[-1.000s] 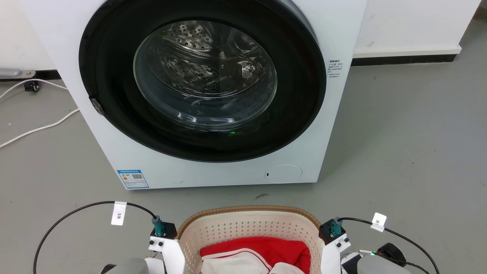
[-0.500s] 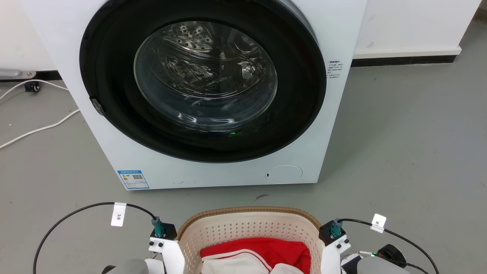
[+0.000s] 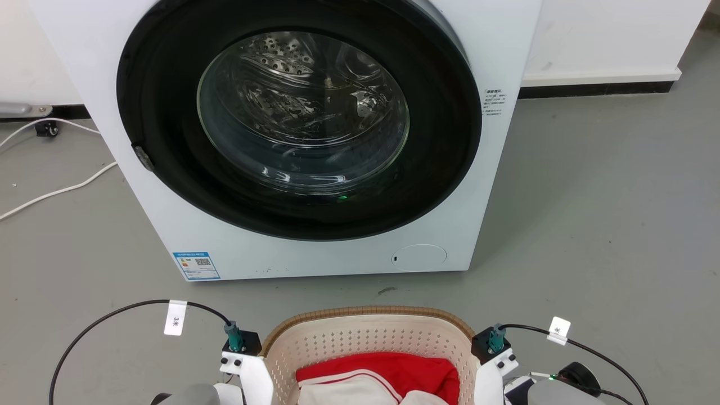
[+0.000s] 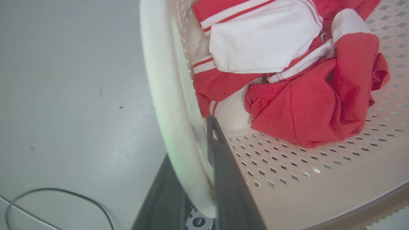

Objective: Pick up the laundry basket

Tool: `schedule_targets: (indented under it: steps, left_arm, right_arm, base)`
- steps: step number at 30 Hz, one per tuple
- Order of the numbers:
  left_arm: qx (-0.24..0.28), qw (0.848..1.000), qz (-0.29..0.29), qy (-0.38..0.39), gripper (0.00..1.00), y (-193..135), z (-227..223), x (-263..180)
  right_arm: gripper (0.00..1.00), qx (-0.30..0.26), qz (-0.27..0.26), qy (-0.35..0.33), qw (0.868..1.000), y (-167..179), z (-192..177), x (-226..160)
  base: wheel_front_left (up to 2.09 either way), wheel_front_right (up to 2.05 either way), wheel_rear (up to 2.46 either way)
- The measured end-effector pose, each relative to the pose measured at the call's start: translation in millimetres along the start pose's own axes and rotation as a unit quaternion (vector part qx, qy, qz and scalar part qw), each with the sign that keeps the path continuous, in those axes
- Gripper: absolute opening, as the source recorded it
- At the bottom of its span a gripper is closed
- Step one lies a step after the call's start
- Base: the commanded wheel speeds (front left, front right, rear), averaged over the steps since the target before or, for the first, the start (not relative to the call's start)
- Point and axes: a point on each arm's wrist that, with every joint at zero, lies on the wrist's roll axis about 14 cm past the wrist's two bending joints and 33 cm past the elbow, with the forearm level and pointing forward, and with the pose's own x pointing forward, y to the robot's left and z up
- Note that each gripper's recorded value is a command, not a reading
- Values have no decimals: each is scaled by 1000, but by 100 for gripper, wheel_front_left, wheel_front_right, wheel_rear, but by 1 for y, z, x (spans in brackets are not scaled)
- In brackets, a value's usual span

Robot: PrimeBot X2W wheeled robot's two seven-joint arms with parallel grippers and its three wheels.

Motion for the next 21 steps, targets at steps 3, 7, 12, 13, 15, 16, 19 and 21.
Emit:
schedule_targets:
  steps: [3,7,12,13,15,16,19,21]
  left_arm:
    - [0,1000,0,-1,0,0,0,0]
    - [0,1000,0,0,0,0,0,0]
    - [0,1000,0,0,0,0,-1,0]
    - [-1,1000,-1,0,0,0,-1,0]
    - [-2,1000,-1,1,0,0,-1,0]
    - [-2,1000,-1,1,0,0,-1,0]
    - [-2,1000,-1,2,0,0,-1,0]
    - [-2,1000,-1,2,0,0,-2,0]
  right_arm:
    - [0,0,0,1,1000,0,0,0]
    - [0,-1,0,1,1000,0,0,0]
    - [0,-1,0,3,1000,0,-1,0]
    - [0,-1,0,3,1000,0,-1,0]
    - [0,0,1,3,1000,1,-1,0]
    - [0,0,1,4,1000,1,-1,0]
    - [0,1,1,6,1000,1,-1,0]
    - [0,0,1,8,1000,1,-2,0]
  base:
    - [0,0,0]
    - [0,0,0]
    - [0,0,0]
    - [0,0,0]
    - [0,0,0]
    - [0,0,0]
    - [0,0,0]
    - [0,0,0]
